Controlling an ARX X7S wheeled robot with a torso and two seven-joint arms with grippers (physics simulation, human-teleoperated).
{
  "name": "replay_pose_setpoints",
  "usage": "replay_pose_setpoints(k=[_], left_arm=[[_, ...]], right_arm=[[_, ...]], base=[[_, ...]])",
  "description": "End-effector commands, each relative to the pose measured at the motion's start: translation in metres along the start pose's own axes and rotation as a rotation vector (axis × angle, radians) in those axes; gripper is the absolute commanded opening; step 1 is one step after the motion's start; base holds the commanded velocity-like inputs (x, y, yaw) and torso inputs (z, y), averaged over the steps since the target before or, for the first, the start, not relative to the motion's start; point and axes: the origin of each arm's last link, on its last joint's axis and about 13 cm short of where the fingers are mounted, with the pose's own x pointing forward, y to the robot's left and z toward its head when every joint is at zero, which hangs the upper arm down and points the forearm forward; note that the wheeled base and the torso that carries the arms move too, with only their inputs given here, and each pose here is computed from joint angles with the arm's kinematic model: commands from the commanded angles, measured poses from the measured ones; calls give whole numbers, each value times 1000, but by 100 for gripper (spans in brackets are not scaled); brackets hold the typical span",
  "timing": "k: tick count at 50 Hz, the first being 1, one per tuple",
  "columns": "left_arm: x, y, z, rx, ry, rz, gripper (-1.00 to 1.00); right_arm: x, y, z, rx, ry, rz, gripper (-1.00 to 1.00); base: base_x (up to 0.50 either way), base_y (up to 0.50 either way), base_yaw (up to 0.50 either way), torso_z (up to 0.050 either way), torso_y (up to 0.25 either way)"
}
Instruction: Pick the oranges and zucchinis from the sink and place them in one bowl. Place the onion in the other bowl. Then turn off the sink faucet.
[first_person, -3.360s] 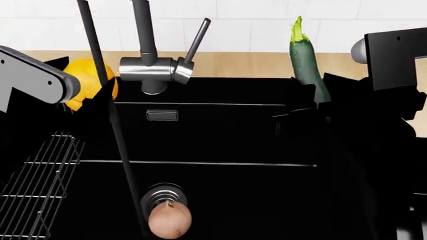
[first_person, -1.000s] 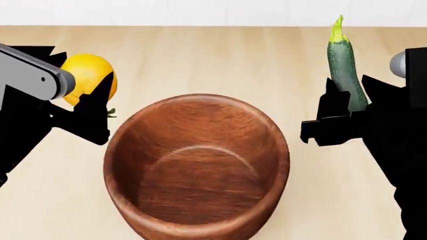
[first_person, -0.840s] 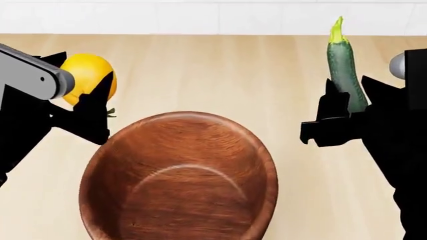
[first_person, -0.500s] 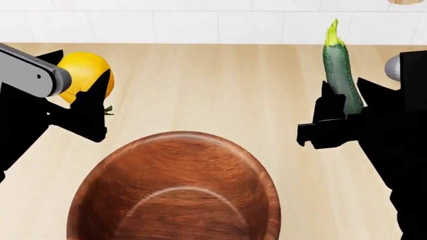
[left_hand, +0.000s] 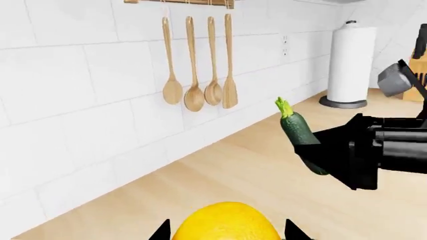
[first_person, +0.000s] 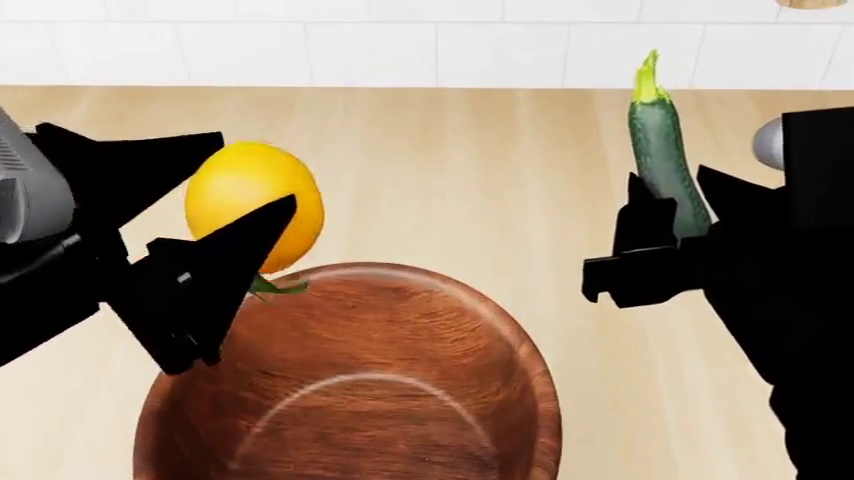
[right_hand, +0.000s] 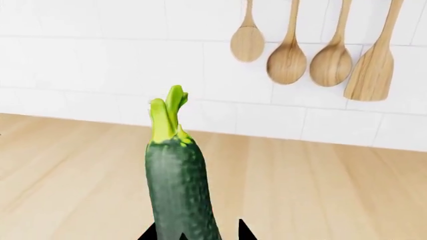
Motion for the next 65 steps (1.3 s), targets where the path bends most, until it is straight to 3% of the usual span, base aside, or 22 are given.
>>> replay_pose_setpoints(k=[1, 8, 10, 11, 15, 20, 29, 54, 55, 65], left_arm=[[-6, -8, 9, -125, 79, -242, -100], [1, -11, 19, -146, 162, -312, -100], [4, -12, 18, -136, 220, -315, -100], [11, -10, 15, -163, 325, -246, -100], [10, -18, 21, -145, 339, -344, -100], [11, -22, 25, -119, 391, -364, -100], [21, -25, 19, -98, 465, -347, -100], [35, -25, 6, -85, 525, -321, -100], [35, -26, 6, -87, 529, -326, 100], [37, -28, 3, -91, 532, -330, 100]], right_arm=[[1, 1, -3, 3, 11, 13, -100], [2, 2, -6, 5, 23, 21, -100], [1, 1, -6, 6, 24, 21, -100], [1, 1, -6, 5, 25, 21, -100], [0, 0, -7, 7, 27, 18, -100], [0, 0, -8, 7, 29, 18, -100], [-1, -2, -11, 15, 33, 17, -100], [-1, -4, -17, 28, 40, 19, -100], [-1, -4, -19, 30, 41, 19, -100], [0, -3, -24, 39, 47, 23, -100]], base=[[0, 0, 0, 0, 0], [0, 0, 0, 0, 0], [0, 0, 0, 0, 0], [0, 0, 0, 0, 0], [0, 0, 0, 0, 0], [0, 0, 0, 0, 2], [0, 0, 0, 0, 0], [0, 0, 0, 0, 0], [0, 0, 0, 0, 0], [0, 0, 0, 0, 0]])
